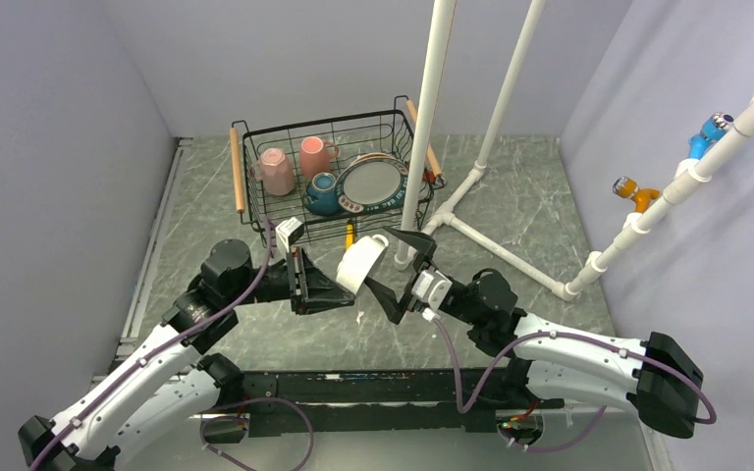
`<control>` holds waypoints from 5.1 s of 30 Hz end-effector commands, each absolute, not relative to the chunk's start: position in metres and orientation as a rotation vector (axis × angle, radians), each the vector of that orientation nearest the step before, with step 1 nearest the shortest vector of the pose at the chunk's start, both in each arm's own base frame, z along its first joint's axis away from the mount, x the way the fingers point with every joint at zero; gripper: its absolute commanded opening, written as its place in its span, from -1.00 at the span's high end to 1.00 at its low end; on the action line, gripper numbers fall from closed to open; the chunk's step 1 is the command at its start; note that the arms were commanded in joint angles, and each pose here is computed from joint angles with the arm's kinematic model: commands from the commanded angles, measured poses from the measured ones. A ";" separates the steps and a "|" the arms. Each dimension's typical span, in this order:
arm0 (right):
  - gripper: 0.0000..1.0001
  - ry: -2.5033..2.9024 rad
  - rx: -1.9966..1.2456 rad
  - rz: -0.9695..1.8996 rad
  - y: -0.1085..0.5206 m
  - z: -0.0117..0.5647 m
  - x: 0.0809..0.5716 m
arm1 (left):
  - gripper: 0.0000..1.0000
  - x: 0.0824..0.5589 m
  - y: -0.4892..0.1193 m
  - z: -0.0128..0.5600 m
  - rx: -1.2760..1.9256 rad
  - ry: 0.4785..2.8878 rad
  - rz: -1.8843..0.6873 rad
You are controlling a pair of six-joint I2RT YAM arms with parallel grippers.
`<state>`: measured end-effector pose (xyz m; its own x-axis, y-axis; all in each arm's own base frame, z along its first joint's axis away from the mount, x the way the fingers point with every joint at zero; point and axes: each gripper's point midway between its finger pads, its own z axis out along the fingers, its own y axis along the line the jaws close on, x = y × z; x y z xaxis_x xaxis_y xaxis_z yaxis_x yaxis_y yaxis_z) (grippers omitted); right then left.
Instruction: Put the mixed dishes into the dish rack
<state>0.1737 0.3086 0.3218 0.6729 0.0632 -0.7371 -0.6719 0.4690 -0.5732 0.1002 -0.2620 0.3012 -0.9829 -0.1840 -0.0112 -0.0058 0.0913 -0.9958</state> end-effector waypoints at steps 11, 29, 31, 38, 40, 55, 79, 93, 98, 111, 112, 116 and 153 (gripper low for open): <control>-0.99 1.104 -0.653 0.595 0.254 0.299 0.193 | 1.00 0.159 -0.204 0.346 -0.152 2.179 -1.162; -0.99 1.538 -0.343 0.546 0.193 0.275 0.202 | 1.00 0.310 -0.163 0.308 -0.454 2.253 -0.168; -0.99 1.532 -0.318 0.553 0.190 0.278 0.202 | 1.00 0.321 -0.161 0.303 -0.481 2.253 -0.104; -0.99 1.545 -0.359 0.572 0.195 0.273 0.198 | 1.00 0.355 -0.158 0.269 -0.572 2.307 -0.090; -0.99 1.552 -0.361 0.565 0.194 0.274 0.198 | 1.00 0.361 -0.157 0.256 -0.612 2.326 -0.108; -0.99 1.562 -0.380 0.551 0.200 0.267 0.201 | 1.00 0.387 -0.137 0.174 -0.890 2.445 0.064; -0.99 1.580 -0.376 0.557 0.204 0.258 0.203 | 1.00 0.401 -0.134 0.093 -0.889 2.563 0.245; -0.99 1.585 -0.365 0.540 0.202 0.253 0.205 | 0.56 0.390 -0.154 0.056 -0.827 2.724 0.071; -0.99 1.582 -0.368 0.539 0.203 0.253 0.205 | 0.14 0.383 -0.149 0.048 -0.814 2.745 0.045; -0.99 1.573 -0.365 0.535 0.202 0.259 0.206 | -0.60 0.394 -0.160 0.114 -0.663 2.594 -0.244; -0.99 1.573 -0.365 0.535 0.202 0.260 0.206 | -0.88 0.396 -0.163 0.127 -0.648 2.560 -0.285; -0.99 1.580 -0.343 0.526 0.198 0.263 0.207 | -0.99 0.400 -0.167 0.180 -0.551 2.435 -0.398; -0.99 1.470 0.050 0.425 0.080 0.409 0.188 | -0.99 0.071 -0.044 0.526 -0.019 1.164 -0.671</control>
<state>0.1906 0.0914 0.4000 0.0330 0.3128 -0.9493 -0.2754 0.9159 0.2922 0.0906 -0.0619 0.5310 0.1526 -0.5305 -0.8338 0.5084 0.7657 -0.3941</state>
